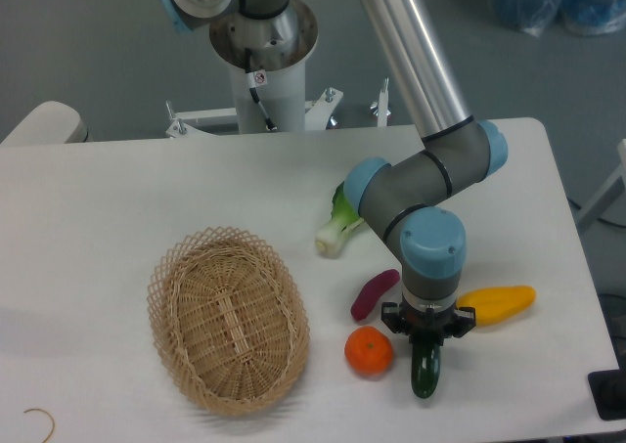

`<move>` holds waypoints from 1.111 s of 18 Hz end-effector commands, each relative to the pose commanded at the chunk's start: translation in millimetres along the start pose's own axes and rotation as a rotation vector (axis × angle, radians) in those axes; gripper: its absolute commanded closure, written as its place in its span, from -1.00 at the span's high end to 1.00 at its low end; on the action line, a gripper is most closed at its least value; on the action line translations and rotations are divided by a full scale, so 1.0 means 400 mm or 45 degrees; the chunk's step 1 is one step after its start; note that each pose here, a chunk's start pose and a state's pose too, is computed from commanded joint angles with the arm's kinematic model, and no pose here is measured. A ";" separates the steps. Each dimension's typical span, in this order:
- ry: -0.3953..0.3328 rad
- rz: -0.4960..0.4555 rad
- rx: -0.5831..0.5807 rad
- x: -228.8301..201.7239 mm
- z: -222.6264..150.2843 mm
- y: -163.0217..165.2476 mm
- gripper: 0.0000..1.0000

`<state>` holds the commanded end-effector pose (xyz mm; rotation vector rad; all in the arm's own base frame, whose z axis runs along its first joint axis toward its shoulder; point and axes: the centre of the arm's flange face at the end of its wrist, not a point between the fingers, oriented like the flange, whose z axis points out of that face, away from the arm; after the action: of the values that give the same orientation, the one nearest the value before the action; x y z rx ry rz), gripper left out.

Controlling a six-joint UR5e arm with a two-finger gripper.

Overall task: Place the cucumber on the table
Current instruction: 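Lower the cucumber onto the table beside the tangerine, then open the gripper and raise it away from the cucumber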

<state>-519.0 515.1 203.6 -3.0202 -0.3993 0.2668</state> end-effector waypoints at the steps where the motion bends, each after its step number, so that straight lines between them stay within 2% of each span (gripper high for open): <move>1: -0.003 0.004 0.003 -0.001 -0.005 0.000 1.00; 6: -0.040 0.004 0.053 -0.021 -0.071 -0.020 1.00; 9: -0.090 0.065 0.118 0.006 -0.174 -0.060 1.00; 15: -0.215 0.369 0.206 0.012 -0.448 -0.026 1.00; 18: -0.175 0.424 0.160 0.009 -0.553 0.005 1.00; 20: -0.146 0.552 0.119 0.010 -0.587 0.014 1.00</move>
<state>-470.8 496.7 432.9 -2.9725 0.2619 0.4720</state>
